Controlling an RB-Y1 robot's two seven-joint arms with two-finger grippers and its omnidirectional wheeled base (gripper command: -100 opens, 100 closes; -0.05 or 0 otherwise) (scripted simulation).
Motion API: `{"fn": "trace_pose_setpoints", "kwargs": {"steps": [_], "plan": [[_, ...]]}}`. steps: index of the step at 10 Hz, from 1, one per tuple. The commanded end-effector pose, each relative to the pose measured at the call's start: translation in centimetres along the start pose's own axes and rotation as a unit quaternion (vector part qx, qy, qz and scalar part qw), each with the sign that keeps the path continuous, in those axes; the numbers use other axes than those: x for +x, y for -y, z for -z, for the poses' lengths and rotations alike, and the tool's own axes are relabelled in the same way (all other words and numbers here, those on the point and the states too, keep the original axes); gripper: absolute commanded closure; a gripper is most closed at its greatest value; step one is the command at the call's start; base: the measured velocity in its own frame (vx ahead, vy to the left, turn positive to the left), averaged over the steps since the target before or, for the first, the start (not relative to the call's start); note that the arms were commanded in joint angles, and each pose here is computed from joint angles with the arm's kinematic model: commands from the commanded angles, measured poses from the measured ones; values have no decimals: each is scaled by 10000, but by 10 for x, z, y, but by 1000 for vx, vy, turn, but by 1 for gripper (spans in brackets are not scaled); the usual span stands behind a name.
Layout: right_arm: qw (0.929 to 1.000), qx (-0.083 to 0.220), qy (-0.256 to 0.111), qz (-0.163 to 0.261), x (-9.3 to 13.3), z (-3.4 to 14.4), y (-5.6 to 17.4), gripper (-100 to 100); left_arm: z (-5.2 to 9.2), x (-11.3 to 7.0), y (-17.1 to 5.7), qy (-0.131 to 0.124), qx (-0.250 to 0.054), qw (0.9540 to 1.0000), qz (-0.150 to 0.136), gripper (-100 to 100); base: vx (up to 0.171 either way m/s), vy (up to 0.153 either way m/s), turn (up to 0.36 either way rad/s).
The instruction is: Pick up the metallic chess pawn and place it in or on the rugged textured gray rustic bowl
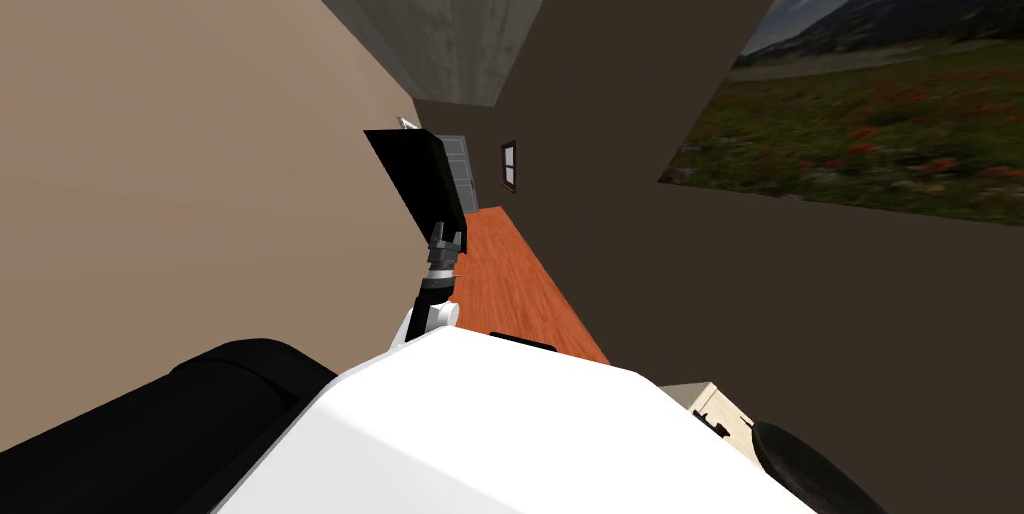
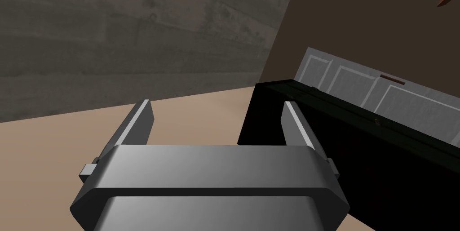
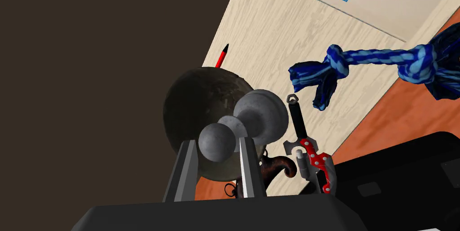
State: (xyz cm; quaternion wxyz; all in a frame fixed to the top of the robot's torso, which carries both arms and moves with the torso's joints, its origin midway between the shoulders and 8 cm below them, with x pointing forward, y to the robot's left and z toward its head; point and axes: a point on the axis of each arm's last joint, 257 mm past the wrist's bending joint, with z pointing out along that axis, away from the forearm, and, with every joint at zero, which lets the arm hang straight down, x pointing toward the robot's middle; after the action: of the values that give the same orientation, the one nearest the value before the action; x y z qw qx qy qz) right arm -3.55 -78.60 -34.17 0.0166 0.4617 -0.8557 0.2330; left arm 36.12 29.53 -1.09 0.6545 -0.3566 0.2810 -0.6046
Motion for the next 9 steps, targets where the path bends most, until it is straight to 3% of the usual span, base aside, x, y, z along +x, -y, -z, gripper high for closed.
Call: {"fn": "trace_pose_setpoints", "kwargs": {"steps": [1,3,4,5,9], "plan": [[9999,-127,20,-14,-6,-4,-18,100,0,0,0,0,0,10000,0,0,182,-36,162],[9998,-191,52,-20,-12,-7,-29,100,0,0,0,0,-1,10000,0,0,234,-74,125],[9998,-174,45,-17,-10,-6,-26,100,0,0,0,0,-1,10000,-1,0,87,-51,43],[9998,-164,54,-23,-11,-7,-25,-100,0,0,0,0,0,10000,0,0,20,-10,9],[9999,-157,55,-21,-11,-7,-24,-100,0,0,0,0,1,10000,1,0,2,-1,1]]}}
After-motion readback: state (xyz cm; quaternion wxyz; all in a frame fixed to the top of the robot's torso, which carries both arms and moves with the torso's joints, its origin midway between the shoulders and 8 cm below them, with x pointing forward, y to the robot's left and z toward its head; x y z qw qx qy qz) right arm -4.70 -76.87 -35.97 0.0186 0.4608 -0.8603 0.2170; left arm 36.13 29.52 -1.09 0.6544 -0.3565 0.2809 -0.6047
